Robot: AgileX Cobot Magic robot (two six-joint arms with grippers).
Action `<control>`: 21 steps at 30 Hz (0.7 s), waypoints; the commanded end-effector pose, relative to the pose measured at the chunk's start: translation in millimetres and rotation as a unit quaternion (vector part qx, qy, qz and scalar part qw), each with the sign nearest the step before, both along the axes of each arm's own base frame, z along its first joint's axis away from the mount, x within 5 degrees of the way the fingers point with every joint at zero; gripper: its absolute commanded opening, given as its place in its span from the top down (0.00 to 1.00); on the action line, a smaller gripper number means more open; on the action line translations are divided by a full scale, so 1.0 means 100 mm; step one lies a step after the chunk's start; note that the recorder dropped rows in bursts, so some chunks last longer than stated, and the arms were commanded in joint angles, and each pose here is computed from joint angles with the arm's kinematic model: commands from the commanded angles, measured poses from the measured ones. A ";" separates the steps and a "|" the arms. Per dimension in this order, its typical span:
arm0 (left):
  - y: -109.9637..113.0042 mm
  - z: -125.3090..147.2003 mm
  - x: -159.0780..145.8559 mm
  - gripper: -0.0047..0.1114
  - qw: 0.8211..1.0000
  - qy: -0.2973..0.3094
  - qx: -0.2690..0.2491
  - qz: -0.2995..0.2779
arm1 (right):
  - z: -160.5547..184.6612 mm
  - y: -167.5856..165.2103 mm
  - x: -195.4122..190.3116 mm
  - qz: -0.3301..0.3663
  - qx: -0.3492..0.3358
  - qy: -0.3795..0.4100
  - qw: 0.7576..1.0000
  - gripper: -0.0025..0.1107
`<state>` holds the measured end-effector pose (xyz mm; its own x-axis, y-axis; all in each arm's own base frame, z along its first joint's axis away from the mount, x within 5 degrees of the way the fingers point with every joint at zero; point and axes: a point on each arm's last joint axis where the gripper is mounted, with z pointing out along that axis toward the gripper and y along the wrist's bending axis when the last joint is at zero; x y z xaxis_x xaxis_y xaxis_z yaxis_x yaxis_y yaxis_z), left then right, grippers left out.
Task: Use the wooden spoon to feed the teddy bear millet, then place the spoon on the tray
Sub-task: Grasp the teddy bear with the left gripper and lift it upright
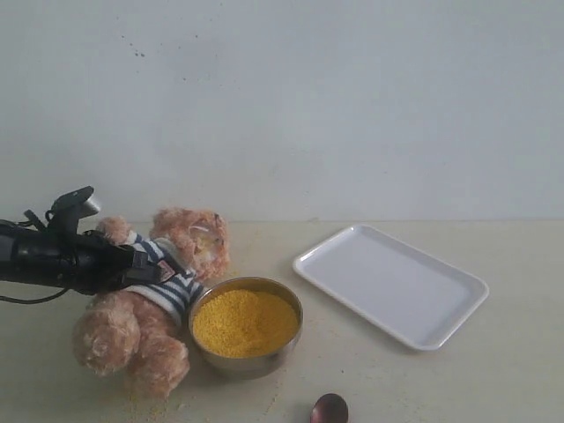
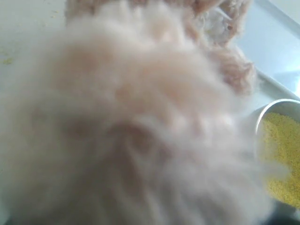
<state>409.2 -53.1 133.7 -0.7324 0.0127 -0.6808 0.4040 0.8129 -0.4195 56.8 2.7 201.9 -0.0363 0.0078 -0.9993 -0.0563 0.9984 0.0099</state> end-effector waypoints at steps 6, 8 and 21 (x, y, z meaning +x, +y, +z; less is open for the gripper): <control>0.16 0.04 -0.01 0.92 0.999 0.027 -0.017 0.015 | 0.01 0.00 0.00 0.000 0.000 -0.008 1.000 0.98; 0.25 0.09 -0.03 0.92 0.999 0.034 -0.024 0.020 | 0.01 0.00 0.00 0.000 0.000 -0.008 1.000 0.98; 0.49 0.75 -0.44 0.92 0.990 0.049 -0.132 0.016 | 0.01 0.00 0.00 0.000 0.000 -0.008 1.000 0.98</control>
